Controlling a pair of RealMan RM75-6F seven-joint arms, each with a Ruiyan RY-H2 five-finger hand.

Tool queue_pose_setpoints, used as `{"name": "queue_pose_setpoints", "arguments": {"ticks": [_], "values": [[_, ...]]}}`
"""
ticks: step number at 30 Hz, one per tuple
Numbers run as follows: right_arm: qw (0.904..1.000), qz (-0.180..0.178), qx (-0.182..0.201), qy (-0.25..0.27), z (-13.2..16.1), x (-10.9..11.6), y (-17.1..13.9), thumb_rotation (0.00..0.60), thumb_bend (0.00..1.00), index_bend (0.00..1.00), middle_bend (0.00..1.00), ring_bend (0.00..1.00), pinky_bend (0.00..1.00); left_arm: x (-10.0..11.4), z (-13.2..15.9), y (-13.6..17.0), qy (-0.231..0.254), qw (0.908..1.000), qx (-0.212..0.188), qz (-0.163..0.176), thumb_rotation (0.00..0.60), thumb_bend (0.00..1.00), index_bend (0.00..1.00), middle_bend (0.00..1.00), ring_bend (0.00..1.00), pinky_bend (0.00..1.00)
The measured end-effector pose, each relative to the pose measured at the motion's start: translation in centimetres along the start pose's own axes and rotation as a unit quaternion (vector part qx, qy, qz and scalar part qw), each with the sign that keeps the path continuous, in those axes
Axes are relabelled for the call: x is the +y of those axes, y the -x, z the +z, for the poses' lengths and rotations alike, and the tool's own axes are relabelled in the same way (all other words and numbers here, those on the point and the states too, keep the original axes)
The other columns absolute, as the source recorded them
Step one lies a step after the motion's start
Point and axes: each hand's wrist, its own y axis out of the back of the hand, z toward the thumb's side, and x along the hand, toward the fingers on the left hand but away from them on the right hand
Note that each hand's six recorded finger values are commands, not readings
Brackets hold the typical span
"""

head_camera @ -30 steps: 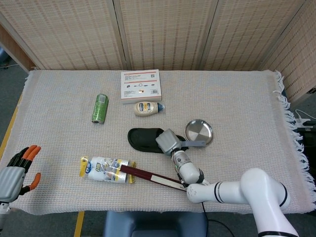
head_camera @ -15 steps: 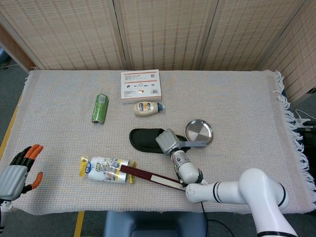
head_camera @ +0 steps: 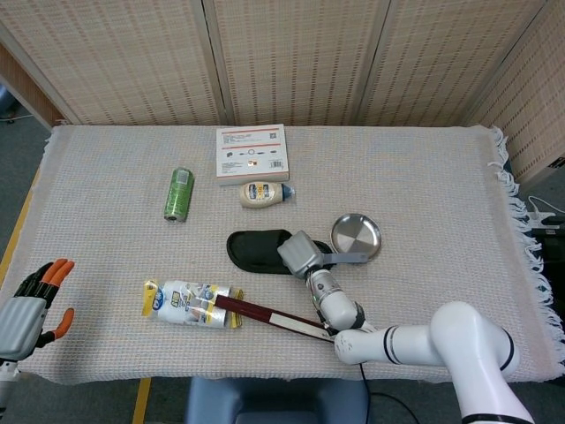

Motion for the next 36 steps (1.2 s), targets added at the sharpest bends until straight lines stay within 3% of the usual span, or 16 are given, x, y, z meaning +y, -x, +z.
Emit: {"name": "queue_pose_setpoints", "arguments": {"ticks": [7, 11, 21, 27, 31, 36], "values": [[0.9986, -0.023, -0.039, 0.027, -5.0, 0.9, -1.7, 0.6, 0.44, 0.91, 0.73, 0.63, 0.74, -0.2, 0.4, -0.1, -0.006, 1.0, -0.004, -0.001, 0.6, 0.49, 0.0, 0.0, 0.0, 0.13], [0.9972, -0.027, -0.063, 0.032, -7.4, 0.3, -2.1, 0.6, 0.44, 0.91, 0.73, 0.63, 0.74, -0.4, 0.5, -0.2, -0.009, 0.9999, -0.004, -0.003, 0.6, 0.49, 0.0, 0.0, 0.0, 0.13], [0.9908, -0.016, -0.126, 0.047, -12.4, -4.3, -2.2, 0.6, 0.44, 0.88, 0.73, 0.63, 0.74, -1.0, 0.7, -0.6, -0.013, 0.9998, -0.002, -0.012, 0.6, 0.49, 0.0, 0.0, 0.0, 0.13], [0.9887, -0.006, -0.132, 0.071, -12.5, -7.6, -1.4, 0.6, 0.44, 0.85, 0.73, 0.63, 0.74, -1.2, 0.6, -0.9, -0.013, 0.9998, 0.0, -0.016, 0.6, 0.49, 0.0, 0.0, 0.0, 0.13], [0.9889, -0.004, -0.126, 0.079, -12.0, -8.3, -1.0, 0.6, 0.44, 0.65, 0.68, 0.58, 0.68, -1.2, 0.4, -1.0, -0.013, 0.9998, 0.003, -0.017, 0.6, 0.49, 0.0, 0.0, 0.0, 0.13], [0.9894, 0.001, -0.118, 0.085, -11.8, -8.6, -0.8, 0.6, 0.44, 0.29, 0.45, 0.41, 0.53, -1.1, -0.1, -1.2, -0.012, 0.9997, 0.014, -0.016, 0.6, 0.49, 0.0, 0.0, 0.0, 0.14]]}}
